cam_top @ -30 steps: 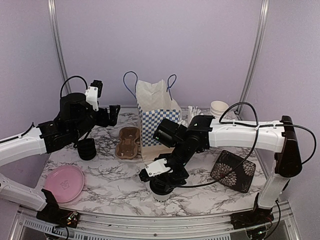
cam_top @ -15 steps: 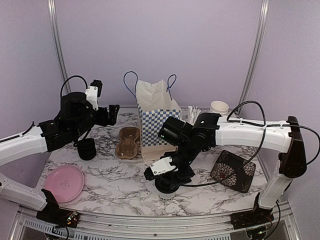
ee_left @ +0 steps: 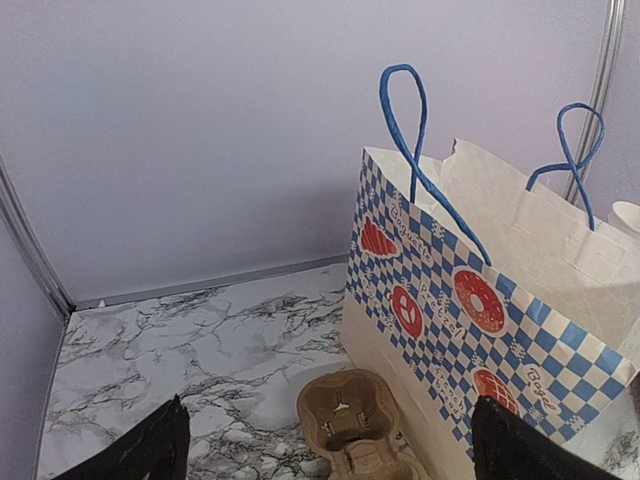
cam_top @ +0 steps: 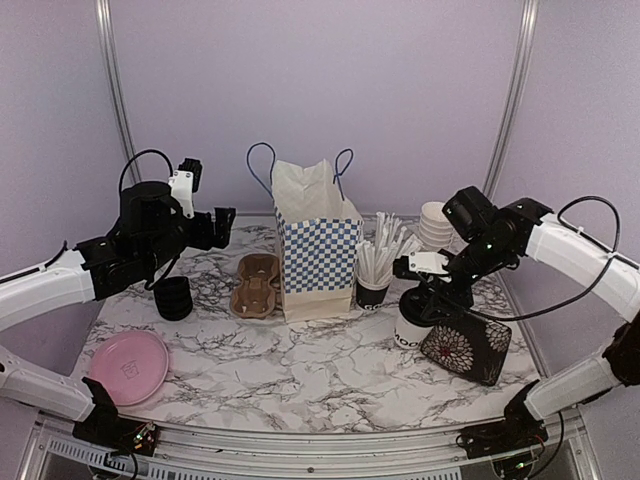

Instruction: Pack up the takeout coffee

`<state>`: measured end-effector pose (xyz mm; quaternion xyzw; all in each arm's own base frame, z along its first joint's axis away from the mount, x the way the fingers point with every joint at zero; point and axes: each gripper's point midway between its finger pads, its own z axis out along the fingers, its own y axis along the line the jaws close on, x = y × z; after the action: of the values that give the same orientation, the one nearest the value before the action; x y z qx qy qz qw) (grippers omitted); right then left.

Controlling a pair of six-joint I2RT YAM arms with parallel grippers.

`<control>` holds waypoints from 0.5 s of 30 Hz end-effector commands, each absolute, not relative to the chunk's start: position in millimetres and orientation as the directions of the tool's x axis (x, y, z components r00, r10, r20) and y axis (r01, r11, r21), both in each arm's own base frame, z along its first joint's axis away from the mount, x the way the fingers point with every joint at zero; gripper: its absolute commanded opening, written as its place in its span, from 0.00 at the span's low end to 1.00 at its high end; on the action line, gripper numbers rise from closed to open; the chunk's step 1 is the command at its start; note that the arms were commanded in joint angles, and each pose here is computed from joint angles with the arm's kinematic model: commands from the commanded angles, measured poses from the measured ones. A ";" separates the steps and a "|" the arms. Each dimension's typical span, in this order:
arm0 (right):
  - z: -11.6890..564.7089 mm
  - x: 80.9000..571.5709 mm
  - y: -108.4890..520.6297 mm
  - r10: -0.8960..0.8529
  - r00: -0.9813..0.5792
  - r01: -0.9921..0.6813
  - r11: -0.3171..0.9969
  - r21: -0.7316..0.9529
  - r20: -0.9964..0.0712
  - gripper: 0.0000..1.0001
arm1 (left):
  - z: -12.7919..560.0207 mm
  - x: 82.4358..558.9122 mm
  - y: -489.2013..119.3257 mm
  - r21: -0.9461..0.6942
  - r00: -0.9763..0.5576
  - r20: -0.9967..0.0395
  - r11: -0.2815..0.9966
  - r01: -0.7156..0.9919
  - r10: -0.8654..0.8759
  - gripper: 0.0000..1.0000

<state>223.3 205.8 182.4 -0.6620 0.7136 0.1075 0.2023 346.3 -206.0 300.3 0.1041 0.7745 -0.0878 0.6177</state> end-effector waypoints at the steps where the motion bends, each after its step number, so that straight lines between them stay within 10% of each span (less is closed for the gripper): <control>1: 188.0 250.9 140.1 -0.888 -0.184 -0.951 0.269 -0.151 -0.422 0.63 | 313.5 348.0 -207.6 -0.026 -0.206 -0.978 0.959 0.282 0.034 0.99; 15: 189.3 362.2 -29.7 -0.658 -0.644 -0.648 0.740 -0.178 -0.390 0.61 | 325.8 341.0 -208.5 -0.037 -0.192 -0.981 0.947 0.318 0.026 0.98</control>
<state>332.7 -1.8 175.4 -0.4022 0.8936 0.0309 0.1966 344.4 -210.5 302.5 0.1165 0.7758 -0.1017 0.6117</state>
